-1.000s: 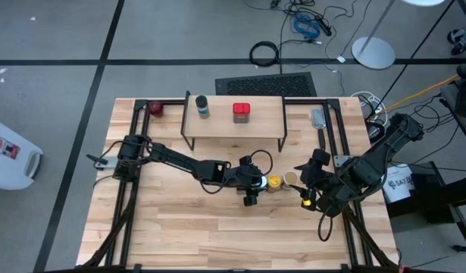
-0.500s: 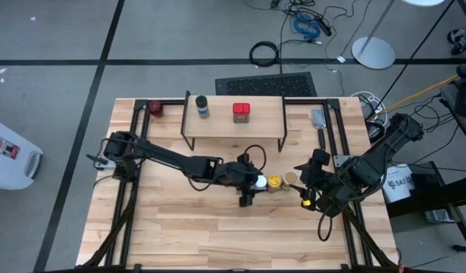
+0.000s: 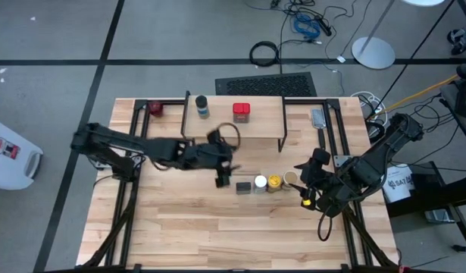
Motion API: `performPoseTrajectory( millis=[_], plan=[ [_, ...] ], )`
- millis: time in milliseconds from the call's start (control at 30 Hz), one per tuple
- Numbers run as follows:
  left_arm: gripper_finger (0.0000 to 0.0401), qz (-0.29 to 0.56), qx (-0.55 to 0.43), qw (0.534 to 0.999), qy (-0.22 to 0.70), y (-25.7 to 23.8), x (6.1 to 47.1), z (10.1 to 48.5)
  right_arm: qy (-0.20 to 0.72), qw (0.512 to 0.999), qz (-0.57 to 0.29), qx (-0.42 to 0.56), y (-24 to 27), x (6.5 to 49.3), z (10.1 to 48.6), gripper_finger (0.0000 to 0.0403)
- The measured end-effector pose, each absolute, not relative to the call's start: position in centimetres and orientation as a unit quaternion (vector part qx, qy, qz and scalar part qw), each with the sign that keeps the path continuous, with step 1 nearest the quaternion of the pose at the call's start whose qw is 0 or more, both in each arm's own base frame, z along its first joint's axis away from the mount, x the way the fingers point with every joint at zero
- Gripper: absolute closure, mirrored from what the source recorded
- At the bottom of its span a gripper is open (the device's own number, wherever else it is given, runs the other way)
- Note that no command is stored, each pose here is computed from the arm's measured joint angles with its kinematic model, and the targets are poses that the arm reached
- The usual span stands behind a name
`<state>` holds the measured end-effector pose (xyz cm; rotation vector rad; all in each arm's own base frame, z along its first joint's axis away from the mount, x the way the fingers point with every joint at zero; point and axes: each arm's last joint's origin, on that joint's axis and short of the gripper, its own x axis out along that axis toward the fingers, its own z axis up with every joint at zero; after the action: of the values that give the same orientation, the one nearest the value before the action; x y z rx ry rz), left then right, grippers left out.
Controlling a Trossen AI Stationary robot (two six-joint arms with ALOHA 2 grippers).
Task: Shelf spices
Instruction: Remove the red seasoning can from the shelf
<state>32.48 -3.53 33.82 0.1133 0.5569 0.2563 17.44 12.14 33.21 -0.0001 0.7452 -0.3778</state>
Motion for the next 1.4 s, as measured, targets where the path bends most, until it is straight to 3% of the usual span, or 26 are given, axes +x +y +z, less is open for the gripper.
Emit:
performPoseTrajectory(
  millis=[233,433,767,967,1133,1400],
  plan=[
    [0.0102,0.206,0.061,0.946,0.244,1.0,28.5,37.5,0.359,0.915,-0.184,-0.007,12.1,17.5,33.2,0.0135],
    [0.0102,0.227,0.067,0.94,0.246,5.1,26.8,38.5,0.359,0.915,-0.183,-0.008,12.1,17.5,33.2,0.0135],
    [0.0102,0.141,0.052,0.951,0.27,9.8,27.0,37.2,0.352,0.917,-0.188,-0.022,12.1,17.5,33.3,0.0135],
    [0.0102,0.126,0.073,0.958,0.246,11.2,28.8,36.5,0.346,0.918,-0.194,-0.026,12.0,17.5,33.3,0.0135],
    [0.01,0.061,0.068,0.971,0.22,11.9,30.0,35.8,0.346,0.918,-0.194,-0.026,12.0,17.5,33.3,0.0135],
    [0.006,0.041,0.055,0.972,0.225,14.4,30.8,34.1,0.345,0.918,-0.194,-0.026,12.0,17.5,33.3,0.0135]
  ],
)
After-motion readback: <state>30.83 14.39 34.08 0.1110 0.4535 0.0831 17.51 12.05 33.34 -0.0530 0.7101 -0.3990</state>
